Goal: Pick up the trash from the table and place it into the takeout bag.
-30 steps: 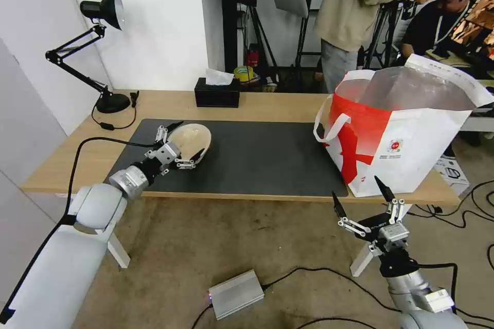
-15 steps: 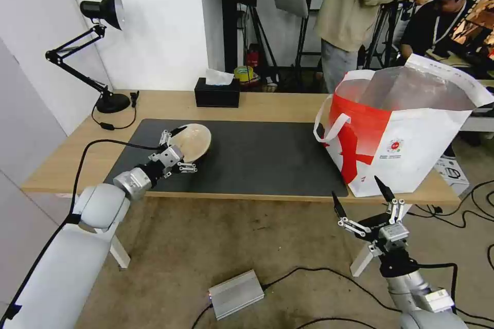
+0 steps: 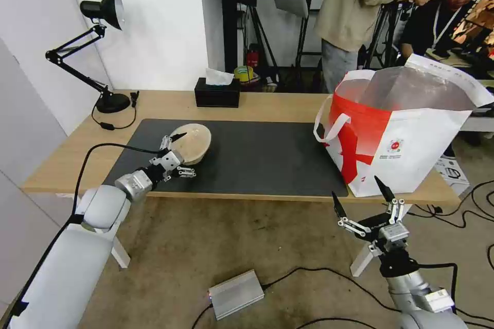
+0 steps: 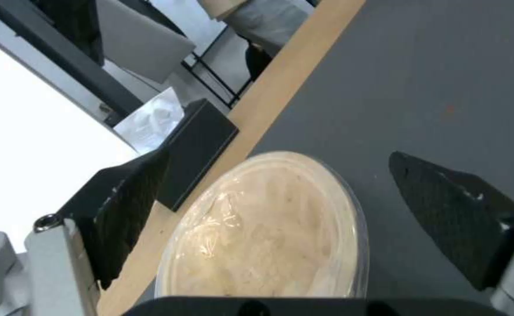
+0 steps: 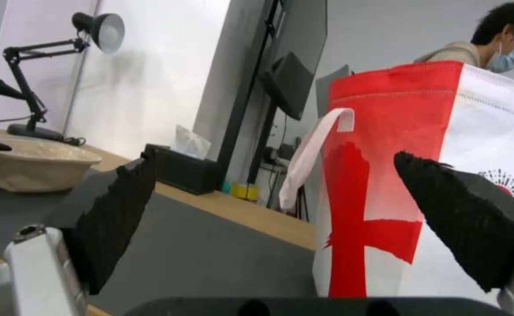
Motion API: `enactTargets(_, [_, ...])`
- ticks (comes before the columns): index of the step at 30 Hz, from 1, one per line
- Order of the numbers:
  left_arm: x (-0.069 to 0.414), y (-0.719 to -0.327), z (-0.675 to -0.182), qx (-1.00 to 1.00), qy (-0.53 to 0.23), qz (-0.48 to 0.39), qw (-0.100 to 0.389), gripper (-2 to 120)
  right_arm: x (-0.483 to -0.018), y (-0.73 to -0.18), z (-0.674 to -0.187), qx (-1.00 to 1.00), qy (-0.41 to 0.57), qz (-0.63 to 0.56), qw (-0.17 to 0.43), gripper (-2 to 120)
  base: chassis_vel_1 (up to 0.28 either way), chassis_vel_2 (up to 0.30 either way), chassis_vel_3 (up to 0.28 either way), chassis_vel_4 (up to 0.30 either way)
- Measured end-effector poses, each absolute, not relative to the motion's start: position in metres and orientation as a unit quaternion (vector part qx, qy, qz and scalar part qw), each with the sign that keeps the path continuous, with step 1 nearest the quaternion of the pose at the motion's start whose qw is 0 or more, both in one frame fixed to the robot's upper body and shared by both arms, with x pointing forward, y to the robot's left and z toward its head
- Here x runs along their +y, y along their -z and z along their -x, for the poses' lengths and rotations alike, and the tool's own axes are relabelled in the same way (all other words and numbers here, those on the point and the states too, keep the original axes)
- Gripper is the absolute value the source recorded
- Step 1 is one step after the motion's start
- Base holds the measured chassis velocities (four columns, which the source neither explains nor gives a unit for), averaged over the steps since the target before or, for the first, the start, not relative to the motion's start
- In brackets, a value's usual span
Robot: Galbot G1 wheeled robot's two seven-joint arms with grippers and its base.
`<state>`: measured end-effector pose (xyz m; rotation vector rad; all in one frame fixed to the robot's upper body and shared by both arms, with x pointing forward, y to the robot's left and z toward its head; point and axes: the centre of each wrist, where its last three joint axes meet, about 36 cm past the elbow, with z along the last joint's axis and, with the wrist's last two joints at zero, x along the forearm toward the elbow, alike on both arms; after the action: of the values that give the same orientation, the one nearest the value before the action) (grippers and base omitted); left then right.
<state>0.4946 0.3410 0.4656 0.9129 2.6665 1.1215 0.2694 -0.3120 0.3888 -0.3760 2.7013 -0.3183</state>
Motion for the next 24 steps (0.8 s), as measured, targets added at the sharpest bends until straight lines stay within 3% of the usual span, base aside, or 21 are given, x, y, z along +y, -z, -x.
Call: enactTargets(24, [0.344, -0.453, -0.508, 0.868, -0.389, -0.308, 0.032, 100, -0.312, -0.389, -0.269, 0.965, 0.114, 0.134, 0.197, 100, 0.000, 0.000, 0.000, 0.000])
